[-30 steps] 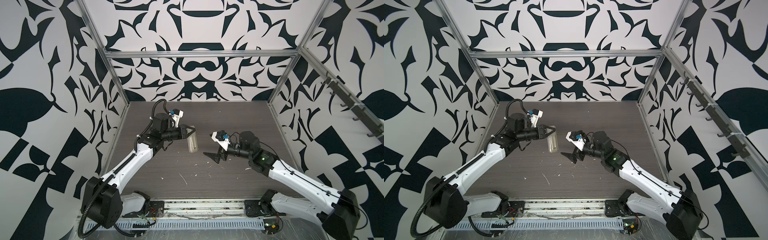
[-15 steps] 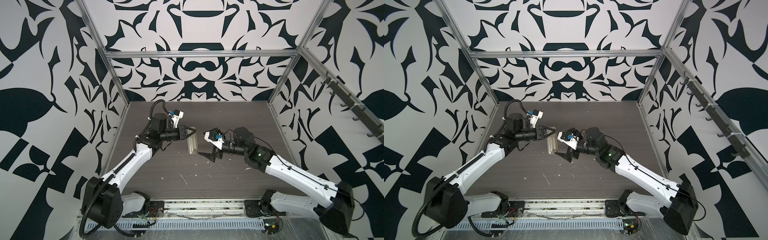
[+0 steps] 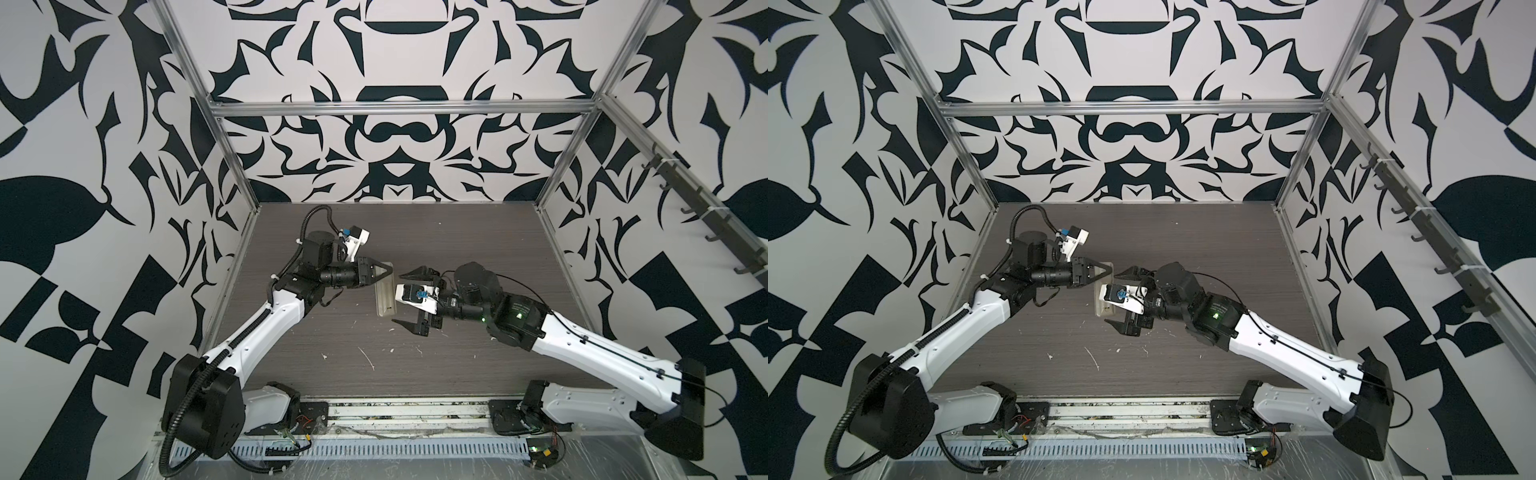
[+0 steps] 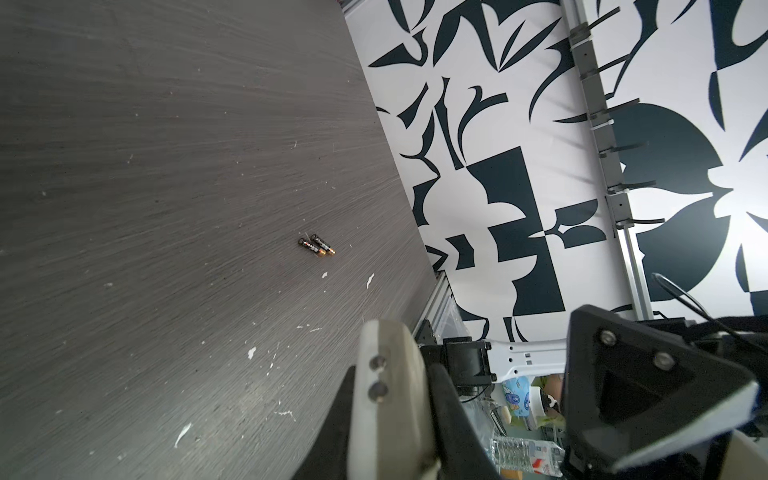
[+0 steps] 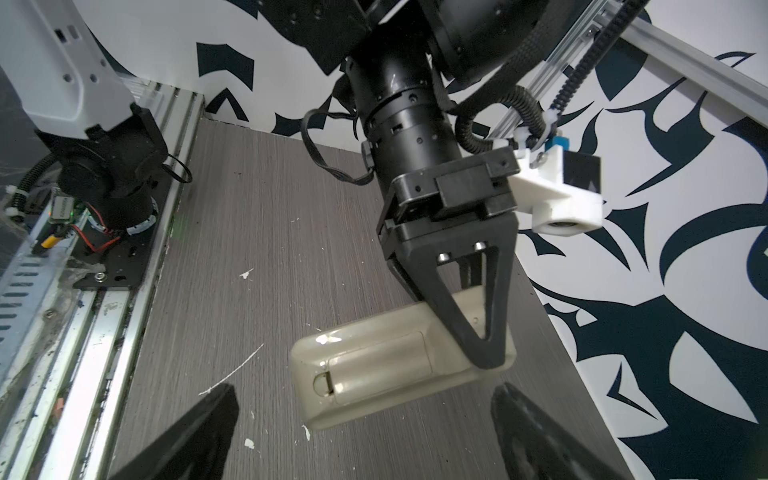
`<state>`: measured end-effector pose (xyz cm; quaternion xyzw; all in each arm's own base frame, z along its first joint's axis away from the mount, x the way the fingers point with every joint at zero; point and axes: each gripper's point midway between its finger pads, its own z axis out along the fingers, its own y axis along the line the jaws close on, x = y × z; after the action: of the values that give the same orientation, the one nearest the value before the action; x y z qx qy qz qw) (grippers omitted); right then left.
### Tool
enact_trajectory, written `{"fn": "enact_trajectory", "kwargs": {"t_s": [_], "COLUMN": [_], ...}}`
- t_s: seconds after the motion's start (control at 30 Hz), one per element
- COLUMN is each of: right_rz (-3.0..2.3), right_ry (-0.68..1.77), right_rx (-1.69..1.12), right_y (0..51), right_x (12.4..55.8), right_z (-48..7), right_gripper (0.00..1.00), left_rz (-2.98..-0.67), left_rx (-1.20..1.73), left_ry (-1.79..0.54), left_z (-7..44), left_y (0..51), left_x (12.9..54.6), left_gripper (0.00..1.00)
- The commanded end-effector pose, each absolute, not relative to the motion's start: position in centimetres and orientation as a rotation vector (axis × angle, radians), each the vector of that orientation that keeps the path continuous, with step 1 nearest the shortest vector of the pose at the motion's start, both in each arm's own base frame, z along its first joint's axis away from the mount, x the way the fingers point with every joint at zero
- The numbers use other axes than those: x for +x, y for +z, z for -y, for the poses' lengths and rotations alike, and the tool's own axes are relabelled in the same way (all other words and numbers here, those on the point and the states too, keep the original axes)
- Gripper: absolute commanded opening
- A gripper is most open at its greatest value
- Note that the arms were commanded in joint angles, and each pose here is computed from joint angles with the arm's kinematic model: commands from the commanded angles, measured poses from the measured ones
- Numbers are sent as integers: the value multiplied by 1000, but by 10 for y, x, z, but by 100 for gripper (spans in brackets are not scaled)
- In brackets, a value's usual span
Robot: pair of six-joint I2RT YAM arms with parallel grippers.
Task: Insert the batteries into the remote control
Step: 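Move the right gripper onto the remote's battery cover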
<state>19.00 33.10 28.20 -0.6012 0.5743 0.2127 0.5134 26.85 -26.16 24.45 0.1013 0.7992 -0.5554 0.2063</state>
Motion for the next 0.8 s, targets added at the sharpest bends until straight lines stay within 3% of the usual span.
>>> {"fn": "enact_trajectory", "kwargs": {"t_s": [0.0,0.77], "right_rz": [-1341,-1313], "right_ry": [456,413], "right_rx": [-1411,-1484], "right_y": [304,292], "right_x": [197,186], "right_z": [-334,-343], "right_gripper": [99,99], "left_rz": [-2190,-2183], "left_rx": [295,372], "left_ry": [-1563,-1701], "left_z": [261,271], "left_y": [254,261], "left_x": [261,235], "left_gripper": [0,0]}}
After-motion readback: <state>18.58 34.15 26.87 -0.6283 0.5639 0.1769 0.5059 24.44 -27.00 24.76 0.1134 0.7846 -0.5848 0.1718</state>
